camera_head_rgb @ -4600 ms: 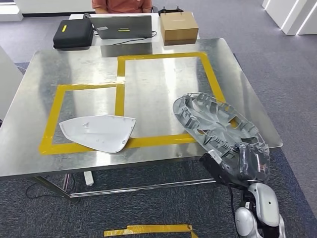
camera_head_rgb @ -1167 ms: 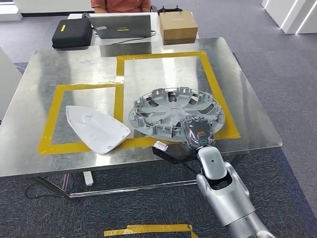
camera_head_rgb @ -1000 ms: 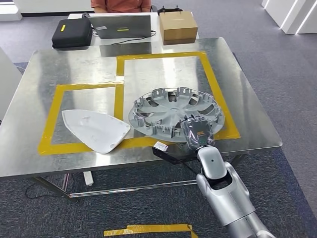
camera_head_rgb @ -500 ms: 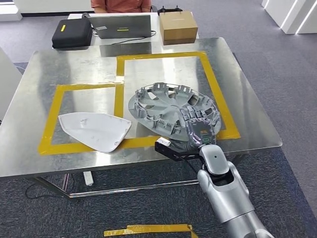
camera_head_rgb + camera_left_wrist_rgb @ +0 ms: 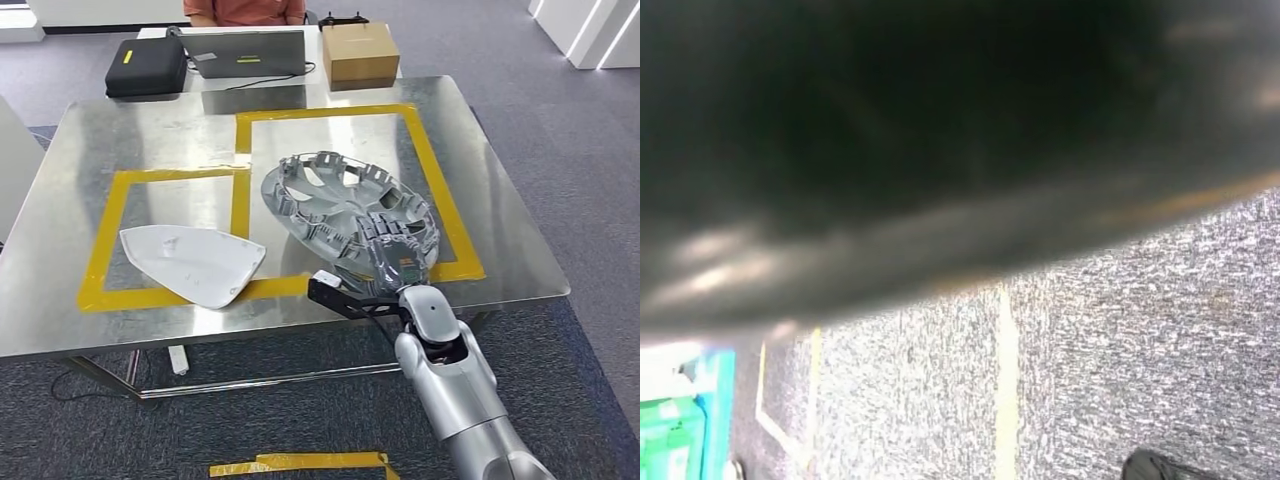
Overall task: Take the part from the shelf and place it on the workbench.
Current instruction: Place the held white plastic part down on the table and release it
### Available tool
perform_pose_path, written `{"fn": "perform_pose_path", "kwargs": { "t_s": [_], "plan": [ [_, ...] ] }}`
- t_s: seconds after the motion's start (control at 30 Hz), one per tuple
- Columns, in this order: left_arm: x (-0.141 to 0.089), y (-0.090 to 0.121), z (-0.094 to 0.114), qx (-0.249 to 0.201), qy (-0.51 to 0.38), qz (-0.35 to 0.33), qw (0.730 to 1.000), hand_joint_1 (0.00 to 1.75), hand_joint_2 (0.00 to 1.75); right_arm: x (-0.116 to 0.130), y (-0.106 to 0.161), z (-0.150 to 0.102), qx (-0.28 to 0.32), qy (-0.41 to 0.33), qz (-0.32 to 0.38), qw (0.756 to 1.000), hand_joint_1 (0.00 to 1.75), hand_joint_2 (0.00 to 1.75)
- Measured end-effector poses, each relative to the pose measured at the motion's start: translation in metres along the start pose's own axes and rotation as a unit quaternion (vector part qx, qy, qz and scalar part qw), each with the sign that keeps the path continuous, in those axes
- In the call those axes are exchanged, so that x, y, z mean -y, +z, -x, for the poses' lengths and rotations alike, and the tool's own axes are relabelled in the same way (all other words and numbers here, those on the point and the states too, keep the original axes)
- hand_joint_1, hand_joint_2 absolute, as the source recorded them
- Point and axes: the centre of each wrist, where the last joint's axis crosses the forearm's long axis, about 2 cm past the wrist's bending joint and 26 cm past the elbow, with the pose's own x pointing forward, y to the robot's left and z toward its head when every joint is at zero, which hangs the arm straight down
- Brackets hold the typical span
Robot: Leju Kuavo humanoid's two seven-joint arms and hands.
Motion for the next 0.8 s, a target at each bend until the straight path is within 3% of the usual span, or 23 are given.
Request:
{"fn": "perform_pose_path", "kwargs": {
  "t_s": [0.4,0.63,0.8],
  "plan": [
    [-0.003,-0.001,0.001,-0.004,0.009,0.010,1.000,0.00,0.00,-0.001,-0.002,-0.003,0.002,0.003,-0.003,1.000,0.00,0.00],
    [-0.002,-0.001,0.002,-0.007,0.014,0.013,1.000,0.00,0.00,-0.001,-0.003,-0.012,0.007,0.086,0.029,0.996,0.00,0.00],
    [0.000,-0.001,0.003,-0.011,0.021,0.017,1.000,0.00,0.00,0.008,-0.010,-0.036,0.035,0.151,0.098,0.983,0.00,0.00]
  ]
}}
